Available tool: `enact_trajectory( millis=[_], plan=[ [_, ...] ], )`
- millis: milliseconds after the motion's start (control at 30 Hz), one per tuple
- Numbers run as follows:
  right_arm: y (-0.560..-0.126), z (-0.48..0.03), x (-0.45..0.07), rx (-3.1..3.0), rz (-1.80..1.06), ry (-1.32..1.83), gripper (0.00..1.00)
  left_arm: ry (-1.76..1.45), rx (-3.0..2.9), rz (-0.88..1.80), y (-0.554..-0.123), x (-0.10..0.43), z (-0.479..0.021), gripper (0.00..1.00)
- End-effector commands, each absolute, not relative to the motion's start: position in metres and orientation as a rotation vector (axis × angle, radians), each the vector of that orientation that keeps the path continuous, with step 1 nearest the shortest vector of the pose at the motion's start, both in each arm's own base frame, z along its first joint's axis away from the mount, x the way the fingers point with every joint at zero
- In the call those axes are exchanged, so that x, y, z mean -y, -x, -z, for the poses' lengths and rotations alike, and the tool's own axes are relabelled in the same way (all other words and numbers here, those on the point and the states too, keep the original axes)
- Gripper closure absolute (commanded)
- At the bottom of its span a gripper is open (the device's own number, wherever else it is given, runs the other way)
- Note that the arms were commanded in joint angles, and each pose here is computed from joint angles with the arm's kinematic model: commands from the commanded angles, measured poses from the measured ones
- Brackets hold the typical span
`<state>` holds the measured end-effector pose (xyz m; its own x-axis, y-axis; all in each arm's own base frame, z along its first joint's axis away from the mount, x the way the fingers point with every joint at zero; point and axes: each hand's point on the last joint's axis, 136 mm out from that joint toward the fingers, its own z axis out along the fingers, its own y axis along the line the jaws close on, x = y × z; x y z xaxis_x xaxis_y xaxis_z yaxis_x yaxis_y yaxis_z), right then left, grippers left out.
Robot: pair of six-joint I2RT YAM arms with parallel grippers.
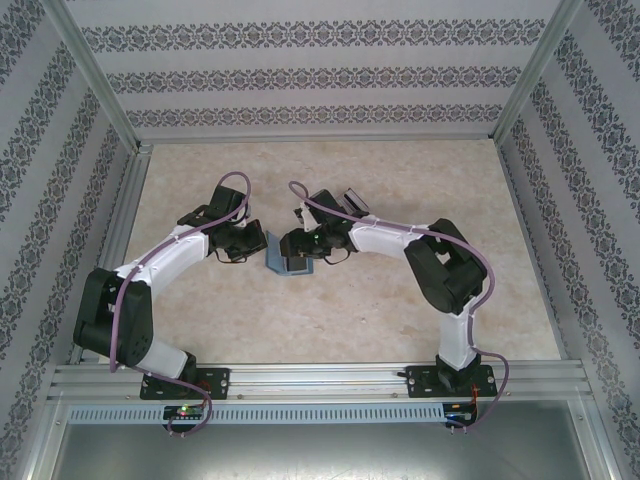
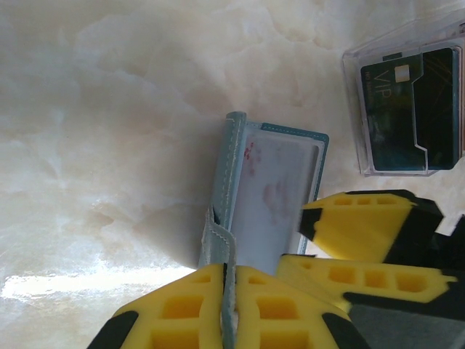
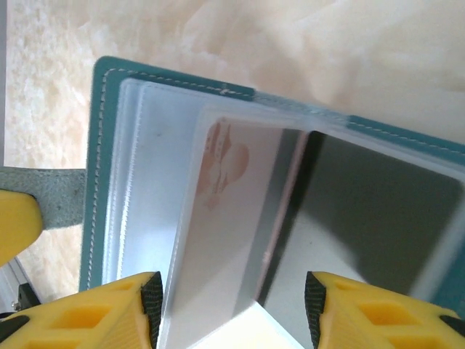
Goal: Put the credit cards into the card holder
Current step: Turn over the card slot in the card holder.
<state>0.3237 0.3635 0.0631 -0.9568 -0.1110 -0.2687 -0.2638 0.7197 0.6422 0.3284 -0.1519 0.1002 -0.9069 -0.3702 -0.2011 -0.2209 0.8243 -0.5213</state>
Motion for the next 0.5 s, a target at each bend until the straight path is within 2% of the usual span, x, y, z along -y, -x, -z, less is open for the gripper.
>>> enact_trajectory(
  millis=[0, 467],
  plan=[
    [-0.325, -0.063, -0.345, -2.715, -0.990, 0.285, 0.43, 0.457, -2.700, 0.732, -0.336, 0.152, -0.104, 1.00],
    [-0.329, -0.068, -0.317, -2.710, -0.929, 0.236, 0.43, 0.460, -2.741, 0.627, -0.327, 0.139, -0.089, 1.00]
  ],
)
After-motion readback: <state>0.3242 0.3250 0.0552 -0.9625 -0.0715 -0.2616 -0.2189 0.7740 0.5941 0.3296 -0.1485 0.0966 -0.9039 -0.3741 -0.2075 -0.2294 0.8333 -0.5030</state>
